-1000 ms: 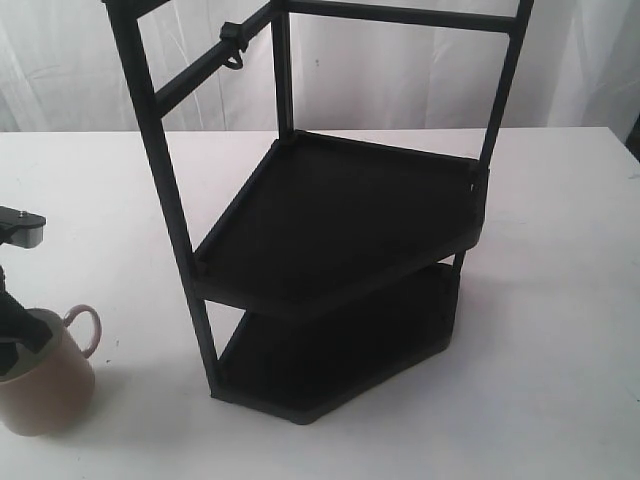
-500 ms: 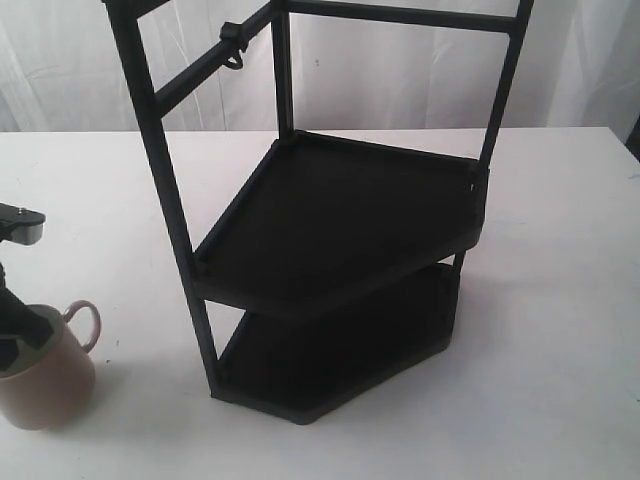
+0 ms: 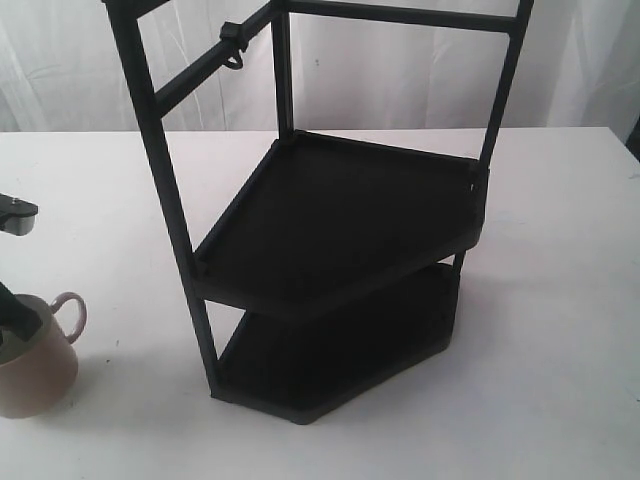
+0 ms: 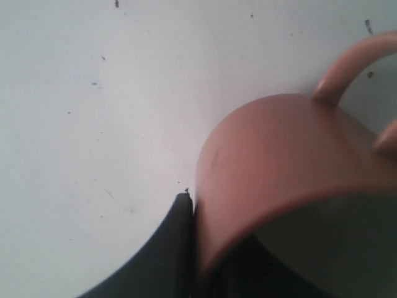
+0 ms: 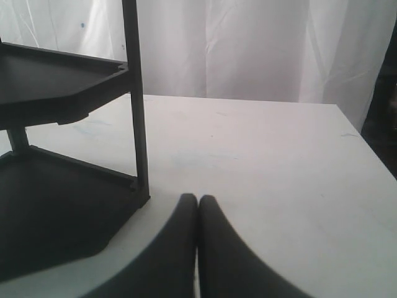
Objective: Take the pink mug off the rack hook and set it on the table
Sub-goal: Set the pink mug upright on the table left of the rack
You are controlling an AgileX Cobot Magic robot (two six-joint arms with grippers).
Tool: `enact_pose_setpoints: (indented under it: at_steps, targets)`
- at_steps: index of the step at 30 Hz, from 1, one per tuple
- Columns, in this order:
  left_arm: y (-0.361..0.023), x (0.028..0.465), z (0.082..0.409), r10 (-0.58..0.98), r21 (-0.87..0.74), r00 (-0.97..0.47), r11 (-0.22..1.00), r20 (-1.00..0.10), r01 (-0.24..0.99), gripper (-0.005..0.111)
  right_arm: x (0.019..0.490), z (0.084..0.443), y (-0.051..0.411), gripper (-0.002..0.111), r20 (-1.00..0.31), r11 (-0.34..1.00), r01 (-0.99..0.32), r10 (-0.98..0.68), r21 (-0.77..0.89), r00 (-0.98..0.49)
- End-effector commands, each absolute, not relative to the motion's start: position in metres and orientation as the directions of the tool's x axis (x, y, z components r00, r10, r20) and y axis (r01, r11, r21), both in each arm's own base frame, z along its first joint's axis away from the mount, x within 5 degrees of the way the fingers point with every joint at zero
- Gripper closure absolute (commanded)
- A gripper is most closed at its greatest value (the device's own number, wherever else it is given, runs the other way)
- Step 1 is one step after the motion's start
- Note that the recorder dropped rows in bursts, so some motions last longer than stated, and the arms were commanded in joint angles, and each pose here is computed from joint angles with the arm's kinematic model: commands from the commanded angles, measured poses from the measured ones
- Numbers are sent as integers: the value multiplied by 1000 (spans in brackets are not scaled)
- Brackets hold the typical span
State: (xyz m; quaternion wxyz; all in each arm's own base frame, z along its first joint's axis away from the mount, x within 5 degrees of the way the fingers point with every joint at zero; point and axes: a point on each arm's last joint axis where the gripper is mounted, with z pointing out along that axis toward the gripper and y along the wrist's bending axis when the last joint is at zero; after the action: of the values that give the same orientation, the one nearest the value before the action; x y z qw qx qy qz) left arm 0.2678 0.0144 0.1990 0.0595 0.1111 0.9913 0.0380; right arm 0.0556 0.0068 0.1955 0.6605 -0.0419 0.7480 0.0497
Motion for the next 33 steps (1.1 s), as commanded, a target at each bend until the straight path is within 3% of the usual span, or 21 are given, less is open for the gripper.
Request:
enact_pose_setpoints:
  at_steps: [1,10,17,19,27,33]
  targets:
    - [16,264,199,206,95,-975,976,-86,198,107,56,195,6,108,-993,992,-123,-5,9,-114]
    - [15,260,194,190,84,-979,979,-71,184,104,56,195,6,108,-993,992,-123,-5,9,-114]
    - [13,259,194,180,66,-982,982,-65,176,63,56,195,6,108,-993,992,-123,-5,9,-114]
    - [13,259,194,175,64,-982,983,-65,171,57,56,195,6,108,-993,992,-123,-5,9,-114]
    - [13,258,197,171,64,-983,984,-63,167,57,56,195,6,108,-993,992,-123,-5,9,-114]
    - [13,253,213,173,78,-977,983,-124,164,57,56,195,6,108,-993,992,-123,-5,9,-114]
